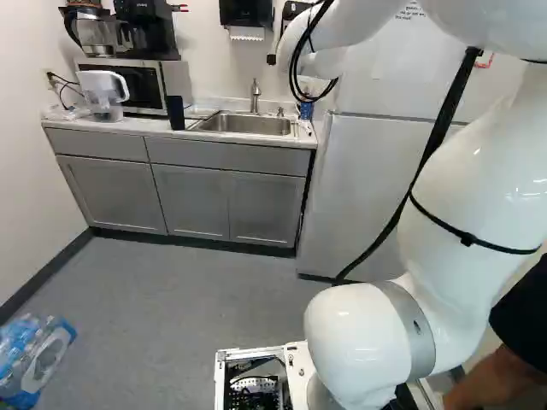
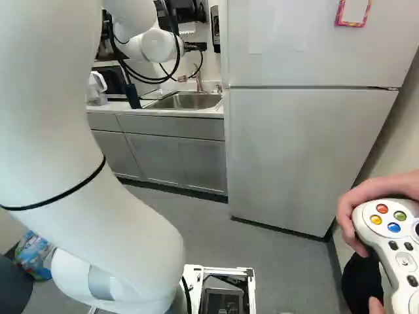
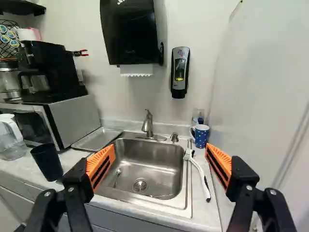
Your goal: Rinse the cup and place it in the tray
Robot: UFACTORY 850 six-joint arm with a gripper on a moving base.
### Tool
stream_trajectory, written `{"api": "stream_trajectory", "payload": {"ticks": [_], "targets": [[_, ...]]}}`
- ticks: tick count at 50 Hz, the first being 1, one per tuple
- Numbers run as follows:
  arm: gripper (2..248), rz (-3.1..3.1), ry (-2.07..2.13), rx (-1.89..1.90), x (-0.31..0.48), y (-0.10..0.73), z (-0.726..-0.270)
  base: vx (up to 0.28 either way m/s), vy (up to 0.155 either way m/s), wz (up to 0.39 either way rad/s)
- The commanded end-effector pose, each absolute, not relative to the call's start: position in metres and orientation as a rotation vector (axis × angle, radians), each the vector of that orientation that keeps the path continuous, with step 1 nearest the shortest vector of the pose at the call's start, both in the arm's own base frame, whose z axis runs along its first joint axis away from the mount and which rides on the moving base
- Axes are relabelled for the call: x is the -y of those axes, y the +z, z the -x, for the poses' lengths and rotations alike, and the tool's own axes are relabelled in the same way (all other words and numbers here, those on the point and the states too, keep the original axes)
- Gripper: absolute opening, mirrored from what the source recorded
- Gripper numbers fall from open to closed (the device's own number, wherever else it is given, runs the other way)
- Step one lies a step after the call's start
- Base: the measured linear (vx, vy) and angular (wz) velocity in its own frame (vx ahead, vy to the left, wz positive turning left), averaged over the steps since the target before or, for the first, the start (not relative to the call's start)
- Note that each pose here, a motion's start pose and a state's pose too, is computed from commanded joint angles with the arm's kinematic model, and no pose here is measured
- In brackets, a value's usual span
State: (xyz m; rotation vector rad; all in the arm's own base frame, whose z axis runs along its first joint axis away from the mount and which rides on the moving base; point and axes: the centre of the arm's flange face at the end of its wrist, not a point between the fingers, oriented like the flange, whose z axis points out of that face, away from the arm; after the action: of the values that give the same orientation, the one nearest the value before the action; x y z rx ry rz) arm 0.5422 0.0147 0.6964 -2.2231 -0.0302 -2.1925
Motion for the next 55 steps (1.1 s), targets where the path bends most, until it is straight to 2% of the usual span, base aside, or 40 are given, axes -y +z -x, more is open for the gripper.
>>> {"api": "stream_trajectory", "payload": {"ticks": [55], "targets": [[247,2.223,-2.192,0.030,-0.0148,0.6964,-0.5422,0.001,0.000,0.000]]}}
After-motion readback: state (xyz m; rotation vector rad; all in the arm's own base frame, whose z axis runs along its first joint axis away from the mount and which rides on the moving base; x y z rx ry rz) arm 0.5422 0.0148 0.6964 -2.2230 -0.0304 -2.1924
